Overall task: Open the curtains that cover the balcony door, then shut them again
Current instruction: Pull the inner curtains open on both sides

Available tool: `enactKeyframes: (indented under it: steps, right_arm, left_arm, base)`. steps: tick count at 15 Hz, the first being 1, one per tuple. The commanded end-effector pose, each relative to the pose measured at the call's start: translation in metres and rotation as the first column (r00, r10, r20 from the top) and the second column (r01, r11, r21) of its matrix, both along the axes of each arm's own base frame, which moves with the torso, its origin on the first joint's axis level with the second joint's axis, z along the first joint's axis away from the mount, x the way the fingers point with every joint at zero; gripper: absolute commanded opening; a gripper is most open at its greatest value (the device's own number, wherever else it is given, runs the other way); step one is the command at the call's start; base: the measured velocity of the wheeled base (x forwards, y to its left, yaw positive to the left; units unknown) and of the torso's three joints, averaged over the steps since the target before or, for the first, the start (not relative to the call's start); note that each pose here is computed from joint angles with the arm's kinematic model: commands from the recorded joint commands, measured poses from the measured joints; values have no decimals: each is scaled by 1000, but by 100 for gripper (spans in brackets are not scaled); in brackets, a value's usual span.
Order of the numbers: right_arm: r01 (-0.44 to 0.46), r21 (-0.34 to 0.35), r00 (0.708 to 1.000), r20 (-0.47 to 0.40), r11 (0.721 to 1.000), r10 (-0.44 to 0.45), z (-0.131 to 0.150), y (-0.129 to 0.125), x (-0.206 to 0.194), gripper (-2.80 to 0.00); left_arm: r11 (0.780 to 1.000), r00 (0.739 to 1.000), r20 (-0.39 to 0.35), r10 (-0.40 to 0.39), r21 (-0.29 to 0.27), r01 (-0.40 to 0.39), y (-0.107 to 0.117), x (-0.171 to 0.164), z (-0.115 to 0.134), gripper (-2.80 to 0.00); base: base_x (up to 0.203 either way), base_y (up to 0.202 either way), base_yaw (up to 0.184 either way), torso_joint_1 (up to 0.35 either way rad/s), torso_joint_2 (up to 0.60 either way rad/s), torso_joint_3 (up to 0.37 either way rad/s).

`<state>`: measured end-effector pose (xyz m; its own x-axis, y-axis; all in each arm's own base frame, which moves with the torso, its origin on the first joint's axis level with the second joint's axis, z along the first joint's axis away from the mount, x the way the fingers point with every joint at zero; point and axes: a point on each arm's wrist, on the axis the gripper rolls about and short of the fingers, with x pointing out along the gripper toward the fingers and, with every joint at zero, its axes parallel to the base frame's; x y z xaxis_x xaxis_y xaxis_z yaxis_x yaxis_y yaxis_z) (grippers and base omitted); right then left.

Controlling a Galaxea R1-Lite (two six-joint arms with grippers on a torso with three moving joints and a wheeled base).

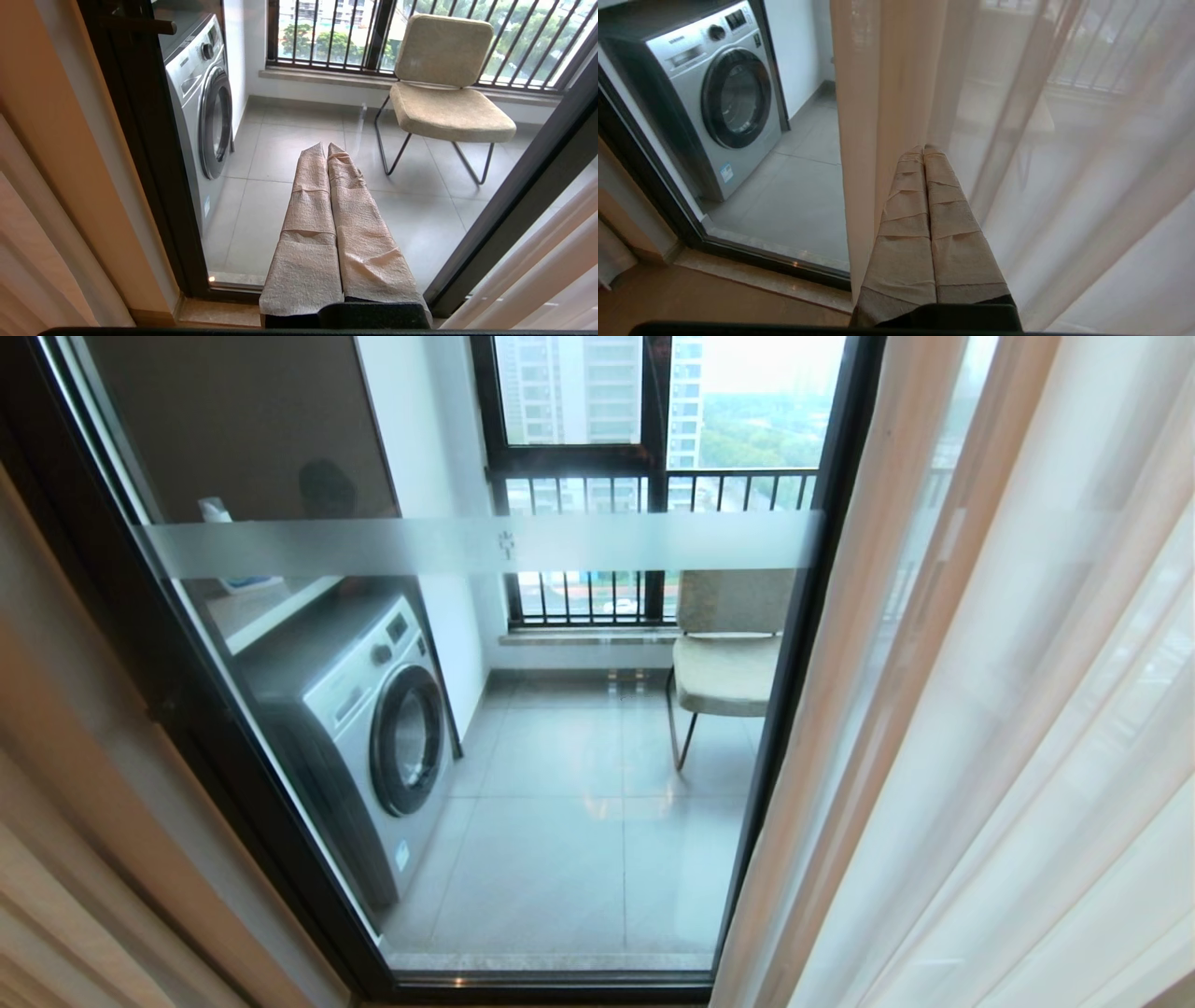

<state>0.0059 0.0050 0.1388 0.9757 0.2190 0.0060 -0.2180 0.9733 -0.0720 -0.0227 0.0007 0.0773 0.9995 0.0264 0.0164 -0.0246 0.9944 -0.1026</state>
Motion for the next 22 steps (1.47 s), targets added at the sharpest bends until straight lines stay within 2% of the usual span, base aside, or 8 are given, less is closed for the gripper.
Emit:
enactKeyframes:
  steps: [1, 2, 3, 5, 9, 15, 22]
  right_arm:
    - [-47, 2, 998, -40, 999, 47, 17, 1, 30, -280]
    - [-86, 1, 996, -18, 996, 86, 27, 2, 39, -280]
    - [-124, -2, 992, 3, 992, 124, 37, 2, 49, 0]
    - [-152, -5, 988, 20, 988, 152, 54, 3, 63, 0]
    - [-160, 10, 987, -25, 987, 160, 69, 3, 93, 0]
    - [-167, -1, 985, 38, 986, 167, 87, 3, 143, 0]
    - [-191, -4, 980, 49, 982, 191, 106, 9, 202, 0]
  left_arm:
    - [1000, 1000, 2, 1, 0, -1, 0, 0, 0, -280]
    - [1000, 1000, 2, 0, 0, 0, 0, 0, 0, -280]
    - [1000, 1000, 2, 1, 0, -1, 0, 0, 0, -280]
    - [1000, 1000, 2, 0, 0, 0, 0, 0, 0, -280]
    - [1000, 1000, 2, 1, 0, -1, 0, 0, 0, -280]
    - [1000, 1000, 2, 1, 0, -1, 0, 0, 0, -280]
    - [1000, 1000, 2, 0, 0, 0, 0, 0, 0, -280]
  base:
    - [0, 0, 0, 0, 0, 0]
    - [0, 0, 0, 0, 0, 0]
    - [0, 0, 0, 0, 0, 0]
    - [0, 0, 0, 0, 0, 0]
    - [0, 0, 0, 0, 0, 0]
    - [0, 0, 0, 0, 0, 0]
    - [0, 0, 0, 0, 0, 0]
